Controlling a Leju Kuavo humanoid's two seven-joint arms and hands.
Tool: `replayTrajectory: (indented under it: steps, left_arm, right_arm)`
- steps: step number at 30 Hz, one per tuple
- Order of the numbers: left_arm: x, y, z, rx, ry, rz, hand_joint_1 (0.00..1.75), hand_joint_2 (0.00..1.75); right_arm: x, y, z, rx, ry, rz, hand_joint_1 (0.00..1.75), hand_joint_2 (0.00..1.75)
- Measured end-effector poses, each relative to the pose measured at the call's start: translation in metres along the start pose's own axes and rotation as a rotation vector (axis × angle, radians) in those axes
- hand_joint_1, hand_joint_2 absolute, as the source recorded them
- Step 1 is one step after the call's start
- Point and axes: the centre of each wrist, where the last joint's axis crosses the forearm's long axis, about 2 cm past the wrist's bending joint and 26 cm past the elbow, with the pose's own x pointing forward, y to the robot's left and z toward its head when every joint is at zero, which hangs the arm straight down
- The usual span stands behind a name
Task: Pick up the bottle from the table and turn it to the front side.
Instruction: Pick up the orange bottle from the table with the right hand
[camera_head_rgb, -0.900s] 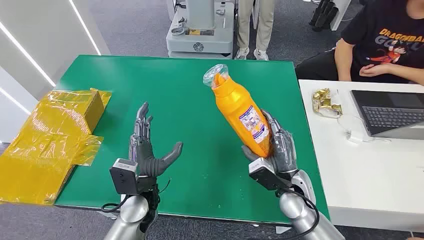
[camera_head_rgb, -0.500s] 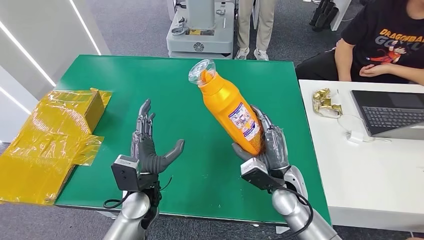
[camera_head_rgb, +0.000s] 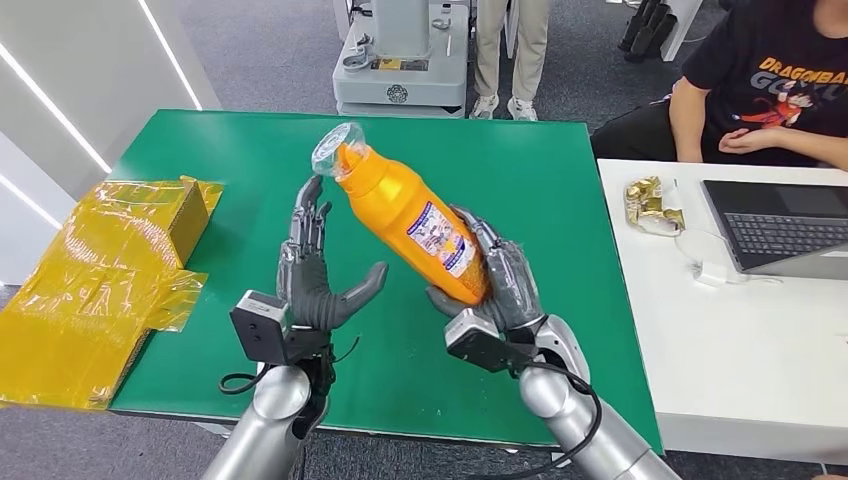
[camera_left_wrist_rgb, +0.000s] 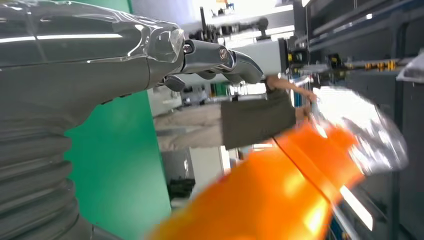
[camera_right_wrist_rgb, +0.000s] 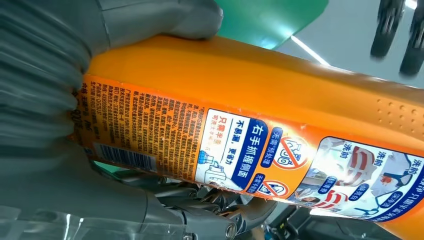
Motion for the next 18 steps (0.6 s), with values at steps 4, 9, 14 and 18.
replayTrajectory:
  steps: [4, 9, 14, 18]
  left_arm:
    - [0.003, -0.006, -0.007, -0.043, 0.007, 0.050, 0.00, 1.75]
    - [0.005, -0.010, -0.013, -0.100, 0.020, 0.128, 0.00, 1.75]
    - [0.007, -0.013, -0.020, -0.129, 0.019, 0.163, 0.00, 1.75]
    - [0.009, -0.015, -0.023, -0.139, 0.018, 0.171, 0.00, 1.75]
  right_arm:
    - [0.002, 0.006, -0.001, 0.055, -0.001, -0.006, 1.75, 1.75]
    - [0.003, 0.011, -0.001, 0.115, -0.005, -0.012, 1.75, 1.75]
    - [0.003, 0.014, -0.003, 0.161, -0.005, -0.006, 1.75, 1.75]
    - [0.001, 0.016, -0.003, 0.178, 0.001, -0.001, 1.75, 1.75]
